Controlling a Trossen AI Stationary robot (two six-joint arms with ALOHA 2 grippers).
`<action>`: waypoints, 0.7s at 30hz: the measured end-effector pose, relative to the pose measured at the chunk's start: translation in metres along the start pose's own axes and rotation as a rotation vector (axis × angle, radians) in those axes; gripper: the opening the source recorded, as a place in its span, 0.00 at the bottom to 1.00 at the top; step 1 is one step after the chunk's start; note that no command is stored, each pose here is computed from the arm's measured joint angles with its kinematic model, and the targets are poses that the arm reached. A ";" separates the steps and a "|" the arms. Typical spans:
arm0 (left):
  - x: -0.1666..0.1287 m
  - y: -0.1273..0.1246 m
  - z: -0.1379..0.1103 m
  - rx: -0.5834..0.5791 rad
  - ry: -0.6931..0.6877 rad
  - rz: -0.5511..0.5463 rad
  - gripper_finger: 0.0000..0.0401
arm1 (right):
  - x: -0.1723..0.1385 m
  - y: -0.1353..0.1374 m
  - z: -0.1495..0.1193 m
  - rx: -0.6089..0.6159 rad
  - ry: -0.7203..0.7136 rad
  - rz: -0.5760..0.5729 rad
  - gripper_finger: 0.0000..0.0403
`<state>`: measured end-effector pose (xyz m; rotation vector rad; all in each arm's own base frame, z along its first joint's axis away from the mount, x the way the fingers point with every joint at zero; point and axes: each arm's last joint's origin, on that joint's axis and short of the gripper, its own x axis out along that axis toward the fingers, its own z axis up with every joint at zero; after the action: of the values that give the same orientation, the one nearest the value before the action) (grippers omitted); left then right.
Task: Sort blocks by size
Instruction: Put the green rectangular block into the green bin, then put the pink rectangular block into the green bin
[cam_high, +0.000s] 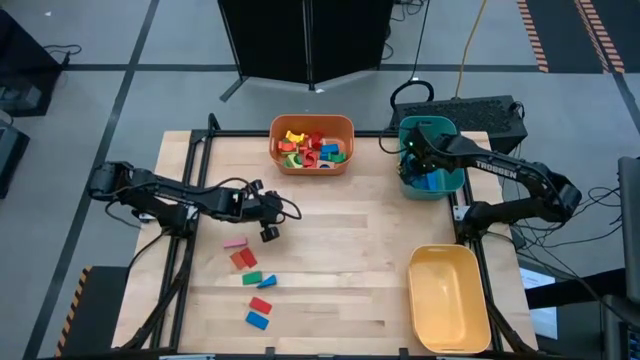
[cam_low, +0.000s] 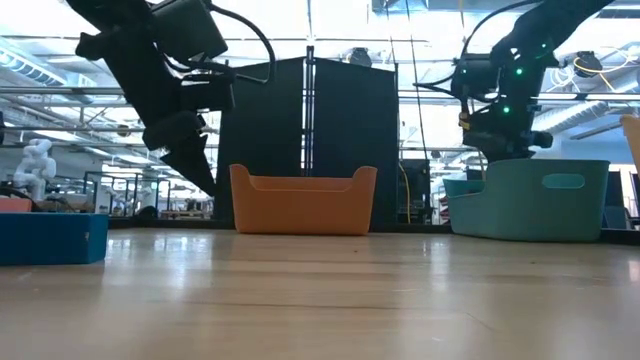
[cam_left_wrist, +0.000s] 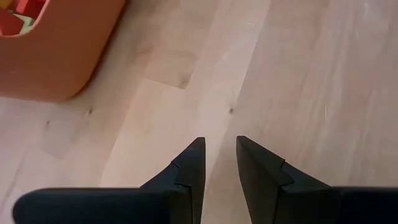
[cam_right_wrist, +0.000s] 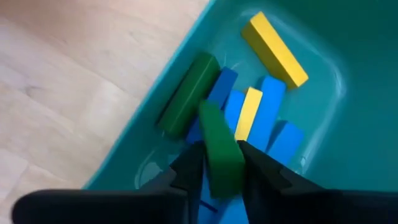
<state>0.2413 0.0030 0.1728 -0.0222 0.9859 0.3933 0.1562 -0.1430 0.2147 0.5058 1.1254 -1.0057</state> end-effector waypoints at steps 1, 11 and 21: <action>0.000 -0.001 0.000 0.002 0.000 -0.002 0.23 | 0.000 0.000 0.001 0.001 -0.007 0.002 0.21; -0.001 -0.003 0.000 -0.031 0.005 -0.044 0.23 | -0.001 0.001 0.005 0.017 -0.074 -0.064 0.34; -0.001 -0.004 0.000 -0.080 0.008 -0.076 0.23 | -0.042 0.016 0.007 0.049 -0.437 -0.176 0.35</action>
<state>0.2425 -0.0008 0.1727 -0.1338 0.9742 0.3625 0.1701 -0.1240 0.2532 0.2094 0.7629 -1.2290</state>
